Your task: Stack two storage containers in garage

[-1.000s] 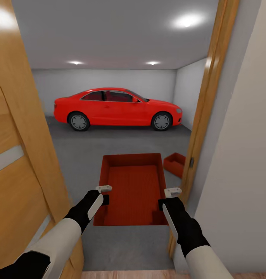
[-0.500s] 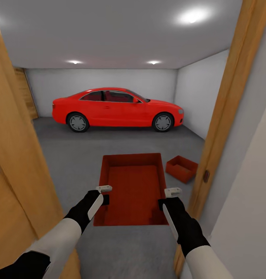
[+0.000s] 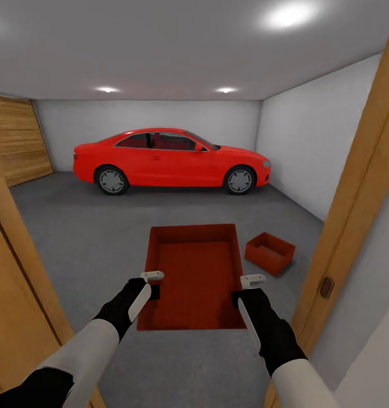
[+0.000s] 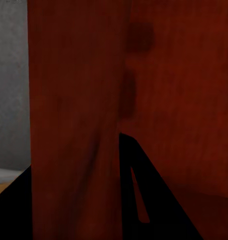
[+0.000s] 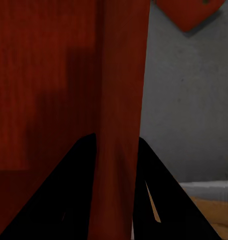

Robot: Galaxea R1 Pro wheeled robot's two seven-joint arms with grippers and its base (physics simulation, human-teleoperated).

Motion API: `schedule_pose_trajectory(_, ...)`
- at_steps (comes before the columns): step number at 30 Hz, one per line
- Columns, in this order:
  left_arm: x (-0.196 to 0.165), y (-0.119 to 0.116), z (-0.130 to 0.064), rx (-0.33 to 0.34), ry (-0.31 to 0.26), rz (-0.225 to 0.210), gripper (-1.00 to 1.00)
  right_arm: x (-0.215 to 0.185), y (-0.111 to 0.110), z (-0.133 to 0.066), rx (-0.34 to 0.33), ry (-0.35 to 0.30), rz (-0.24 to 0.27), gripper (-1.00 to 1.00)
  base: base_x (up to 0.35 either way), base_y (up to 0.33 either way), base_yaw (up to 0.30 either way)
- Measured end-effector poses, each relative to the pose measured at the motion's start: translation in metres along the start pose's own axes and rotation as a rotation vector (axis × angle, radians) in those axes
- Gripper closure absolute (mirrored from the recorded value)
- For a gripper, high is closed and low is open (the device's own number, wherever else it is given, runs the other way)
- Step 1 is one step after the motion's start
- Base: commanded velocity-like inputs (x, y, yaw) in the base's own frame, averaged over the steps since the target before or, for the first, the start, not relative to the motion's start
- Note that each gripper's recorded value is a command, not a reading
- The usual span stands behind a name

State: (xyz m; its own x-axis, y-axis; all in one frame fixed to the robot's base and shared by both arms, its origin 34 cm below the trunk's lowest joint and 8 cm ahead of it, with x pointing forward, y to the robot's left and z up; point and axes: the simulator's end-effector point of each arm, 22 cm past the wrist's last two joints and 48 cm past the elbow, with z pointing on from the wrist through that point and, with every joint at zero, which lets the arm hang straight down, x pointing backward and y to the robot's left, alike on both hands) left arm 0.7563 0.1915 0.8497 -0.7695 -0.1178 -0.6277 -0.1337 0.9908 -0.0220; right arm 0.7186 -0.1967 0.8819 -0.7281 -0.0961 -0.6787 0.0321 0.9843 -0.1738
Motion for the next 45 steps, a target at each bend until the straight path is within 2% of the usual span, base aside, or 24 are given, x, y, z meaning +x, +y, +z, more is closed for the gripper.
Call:
schedule_pose_trajectory(8,0.0,0.0001,0.0,0.0,0.0,0.0,1.0,0.0,0.0001,0.0,0.0,0.0,0.0,1.0,0.337,0.0,0.095)
schedule_pose_trajectory(45,-0.0001,-0.0004,0.0,0.0,-0.001,0.0,1.0,0.0,-0.0004,0.0001,0.0,0.0,0.0,1.0,0.333,0.007,0.001)
